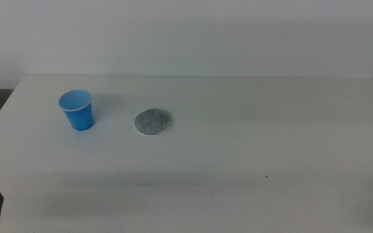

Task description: Place an empty cup on a cup mat.

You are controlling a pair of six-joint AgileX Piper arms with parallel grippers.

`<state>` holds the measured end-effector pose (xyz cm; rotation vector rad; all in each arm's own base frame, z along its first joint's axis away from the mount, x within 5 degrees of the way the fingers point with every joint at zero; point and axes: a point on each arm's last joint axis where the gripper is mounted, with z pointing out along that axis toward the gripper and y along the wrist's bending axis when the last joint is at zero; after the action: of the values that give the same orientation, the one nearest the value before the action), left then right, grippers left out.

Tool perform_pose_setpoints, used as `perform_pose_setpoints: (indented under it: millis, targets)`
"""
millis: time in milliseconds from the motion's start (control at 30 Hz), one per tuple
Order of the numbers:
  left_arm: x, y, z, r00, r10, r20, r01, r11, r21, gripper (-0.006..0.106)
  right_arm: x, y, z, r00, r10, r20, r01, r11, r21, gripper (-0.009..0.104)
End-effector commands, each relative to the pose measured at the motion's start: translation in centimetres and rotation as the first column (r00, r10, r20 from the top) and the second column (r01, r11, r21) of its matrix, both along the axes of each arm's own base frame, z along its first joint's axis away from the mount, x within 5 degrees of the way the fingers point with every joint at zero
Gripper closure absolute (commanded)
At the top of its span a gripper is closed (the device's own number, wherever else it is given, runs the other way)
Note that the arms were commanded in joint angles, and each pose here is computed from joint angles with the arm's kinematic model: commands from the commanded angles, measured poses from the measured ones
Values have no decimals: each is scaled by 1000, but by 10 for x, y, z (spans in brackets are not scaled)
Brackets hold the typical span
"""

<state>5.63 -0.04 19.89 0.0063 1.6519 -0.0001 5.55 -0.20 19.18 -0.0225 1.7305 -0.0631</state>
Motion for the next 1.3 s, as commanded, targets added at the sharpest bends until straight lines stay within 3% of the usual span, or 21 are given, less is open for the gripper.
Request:
perform_pose_setpoints:
  millis: [0,267,533,633,900,1267]
  targets:
    - [0,0,12,1000,-2,-23,1,1000,-13,7,0,0,0,1000,2,8,-2,1000,-11,2]
    - [48,-1,122,923,-9,-384,5,1000,-12,7,0,0,0,1000,2,8,-2,1000,-11,2]
    - [162,-1,176,746,-12,-666,16,1000,1,7,0,0,0,1000,2,8,-2,1000,-11,2]
    - [208,-1,169,646,-14,-763,26,1000,5,7,0,0,0,1000,2,8,-2,1000,-11,2]
    - [305,10,139,548,6,-836,-22,1000,-7,7,0,0,0,1000,2,8,-2,1000,-11,2]
    - [384,18,57,432,10,-902,-22,1000,1,7,0,0,0,1000,2,8,-2,1000,-11,2]
